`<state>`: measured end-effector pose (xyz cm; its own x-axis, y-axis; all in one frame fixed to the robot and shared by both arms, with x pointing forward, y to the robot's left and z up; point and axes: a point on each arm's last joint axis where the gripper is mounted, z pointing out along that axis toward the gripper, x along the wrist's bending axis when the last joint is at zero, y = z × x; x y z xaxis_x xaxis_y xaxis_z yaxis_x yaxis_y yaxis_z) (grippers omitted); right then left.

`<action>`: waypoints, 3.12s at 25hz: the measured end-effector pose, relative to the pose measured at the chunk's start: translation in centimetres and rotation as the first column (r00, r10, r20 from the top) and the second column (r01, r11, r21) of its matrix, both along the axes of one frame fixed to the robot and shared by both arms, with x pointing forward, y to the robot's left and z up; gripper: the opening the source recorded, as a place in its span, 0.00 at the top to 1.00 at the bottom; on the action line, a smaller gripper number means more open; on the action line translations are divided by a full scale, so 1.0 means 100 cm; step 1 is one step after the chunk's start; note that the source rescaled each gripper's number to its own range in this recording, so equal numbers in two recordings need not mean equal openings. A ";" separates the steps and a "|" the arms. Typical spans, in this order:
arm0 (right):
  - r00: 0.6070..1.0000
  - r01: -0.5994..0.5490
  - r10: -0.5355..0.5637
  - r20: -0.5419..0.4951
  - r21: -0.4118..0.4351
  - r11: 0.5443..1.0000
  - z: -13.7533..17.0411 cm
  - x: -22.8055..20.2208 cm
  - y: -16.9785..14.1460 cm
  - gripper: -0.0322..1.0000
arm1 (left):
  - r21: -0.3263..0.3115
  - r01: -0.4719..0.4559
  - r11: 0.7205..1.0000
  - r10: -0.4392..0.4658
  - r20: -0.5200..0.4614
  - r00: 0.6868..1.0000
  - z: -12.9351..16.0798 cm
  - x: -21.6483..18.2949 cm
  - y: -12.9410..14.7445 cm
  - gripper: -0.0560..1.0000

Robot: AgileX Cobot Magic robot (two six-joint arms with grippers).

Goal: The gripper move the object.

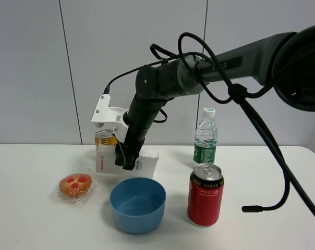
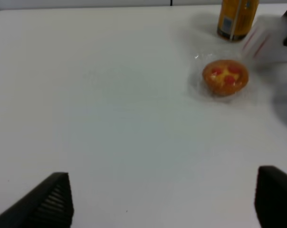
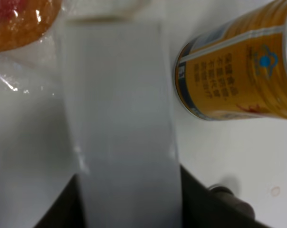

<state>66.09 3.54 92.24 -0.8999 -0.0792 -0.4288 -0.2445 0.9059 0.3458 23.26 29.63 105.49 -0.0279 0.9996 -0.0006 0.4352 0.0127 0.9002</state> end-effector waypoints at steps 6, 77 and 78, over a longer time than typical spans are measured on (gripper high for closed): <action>0.998 0.038 -0.038 -0.042 0.017 0.999 -0.013 0.000 0.002 0.72 | 0.000 0.000 1.000 0.000 0.000 1.000 0.000 0.000 0.000 0.00; 0.114 0.893 -0.888 -0.446 0.437 -0.105 0.184 -0.329 -0.330 0.02 | 0.000 0.000 1.000 0.000 0.000 1.000 0.000 0.000 0.000 0.00; 0.114 0.889 -0.886 -0.449 0.444 -0.111 0.180 -0.336 -0.331 0.02 | 0.000 0.000 1.000 0.000 0.000 1.000 0.000 0.000 0.000 0.00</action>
